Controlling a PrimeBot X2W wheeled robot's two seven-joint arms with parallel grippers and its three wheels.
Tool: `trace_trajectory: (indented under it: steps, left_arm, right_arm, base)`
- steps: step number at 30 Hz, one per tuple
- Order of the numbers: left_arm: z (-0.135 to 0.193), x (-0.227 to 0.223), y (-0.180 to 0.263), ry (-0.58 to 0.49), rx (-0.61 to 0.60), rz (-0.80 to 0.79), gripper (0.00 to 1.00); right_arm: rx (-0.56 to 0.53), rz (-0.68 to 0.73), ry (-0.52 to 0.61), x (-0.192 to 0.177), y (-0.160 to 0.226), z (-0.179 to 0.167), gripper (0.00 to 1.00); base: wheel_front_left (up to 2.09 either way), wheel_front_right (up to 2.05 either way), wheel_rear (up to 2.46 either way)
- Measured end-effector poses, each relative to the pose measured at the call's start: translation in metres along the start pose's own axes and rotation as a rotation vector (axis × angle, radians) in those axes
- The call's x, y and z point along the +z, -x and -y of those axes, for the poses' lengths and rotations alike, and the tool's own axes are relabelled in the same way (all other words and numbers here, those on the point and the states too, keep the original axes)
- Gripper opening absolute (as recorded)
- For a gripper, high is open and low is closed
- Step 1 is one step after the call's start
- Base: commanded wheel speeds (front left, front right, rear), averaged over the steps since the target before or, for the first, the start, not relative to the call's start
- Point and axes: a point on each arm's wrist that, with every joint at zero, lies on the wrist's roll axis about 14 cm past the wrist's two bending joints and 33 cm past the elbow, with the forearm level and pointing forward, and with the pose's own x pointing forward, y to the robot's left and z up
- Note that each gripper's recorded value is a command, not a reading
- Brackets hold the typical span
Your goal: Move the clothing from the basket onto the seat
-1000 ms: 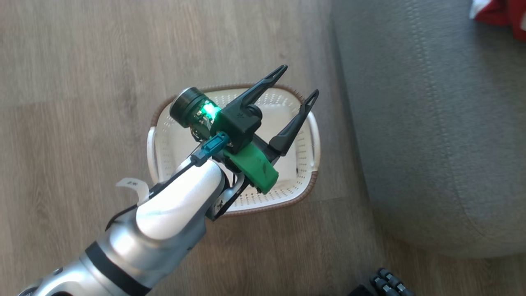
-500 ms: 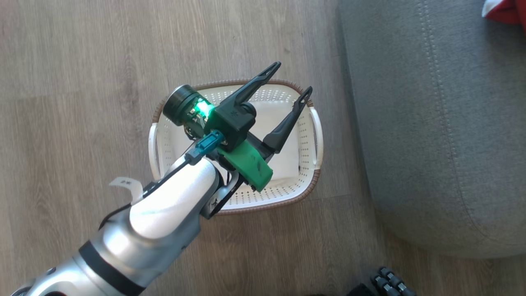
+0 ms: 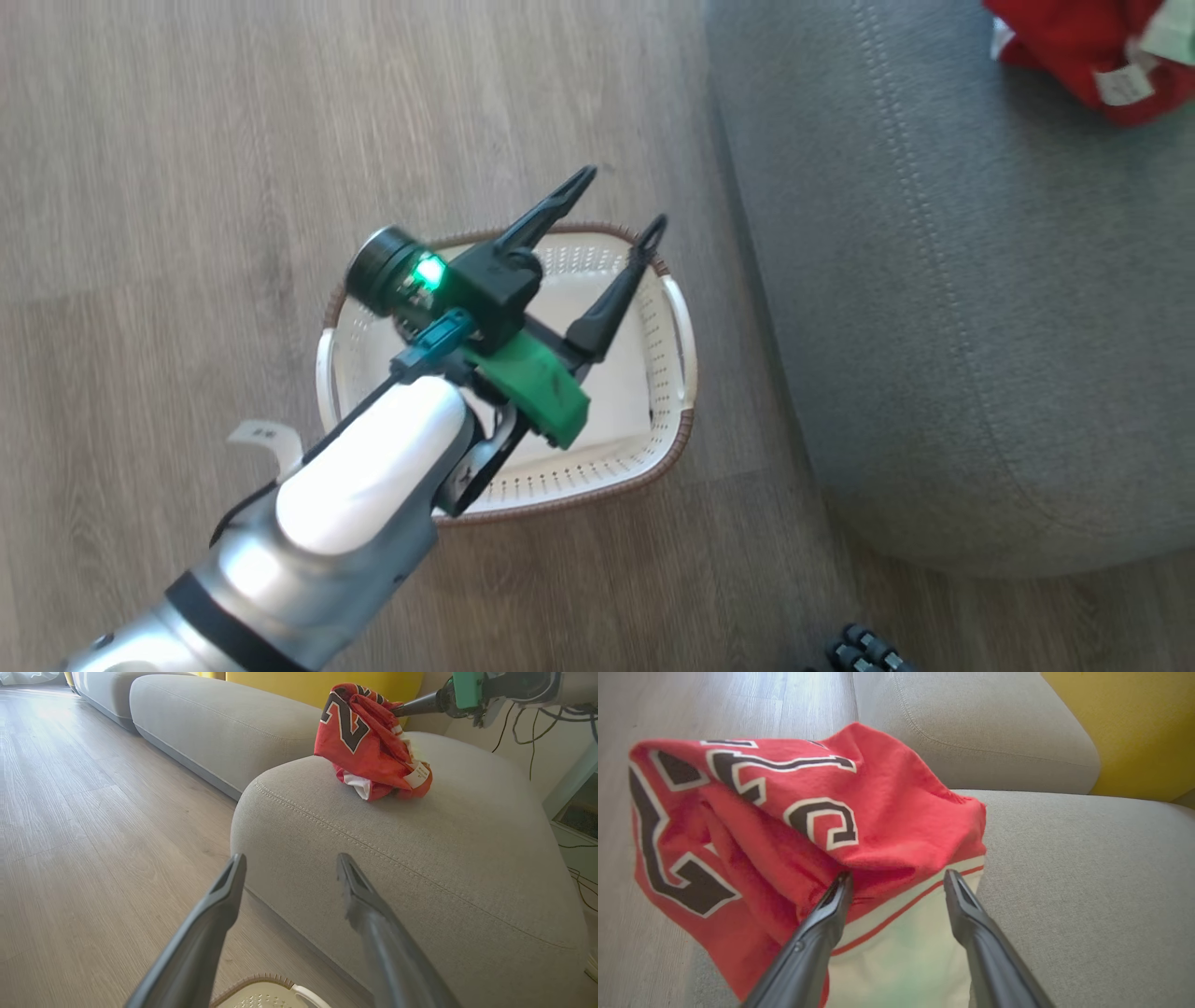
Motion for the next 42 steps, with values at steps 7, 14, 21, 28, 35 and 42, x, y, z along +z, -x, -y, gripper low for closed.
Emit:
trace_trajectory:
  steps: [7, 14, 21, 28, 35, 42]
  left_arm:
    - [-0.003, 0.003, 0.012, 0.013, 0.055, -0.005, 1.0]
    - [-0.006, 0.019, 0.032, 0.034, 0.127, 0.027, 1.0]
    - [-0.019, 0.032, 0.057, 0.048, 0.228, 0.062, 1.0]
    - [-0.04, 0.037, 0.096, 0.079, 0.38, 0.086, 1.0]
    - [-0.072, 0.028, 0.158, 0.125, 0.602, 0.095, 1.0]
    - [-0.083, 0.015, 0.219, 0.125, 0.753, 0.089, 1.0]
  right_arm:
    - [0.024, 0.043, -0.01, 0.004, 0.031, 0.005, 1.0]
    - [0.033, 0.15, -0.002, 0.04, 0.066, 0.019, 1.0]
    - [0.097, 0.27, 0.026, 0.084, 0.089, 0.0, 1.0]
    - [0.168, 0.371, -0.023, 0.098, 0.109, -0.026, 1.0]
    - [0.234, 0.456, -0.107, 0.083, 0.128, -0.059, 1.0]
    - [0.306, 0.515, -0.137, 0.057, 0.151, -0.1, 1.0]
  base:
    - [0.0, 0.0, 0.0]
    - [0.0, 0.0, 0.0]
    - [0.0, 0.0, 0.0]
    - [0.0, 0.0, 0.0]
    - [0.0, 0.0, 0.0]
    - [0.0, 0.0, 0.0]
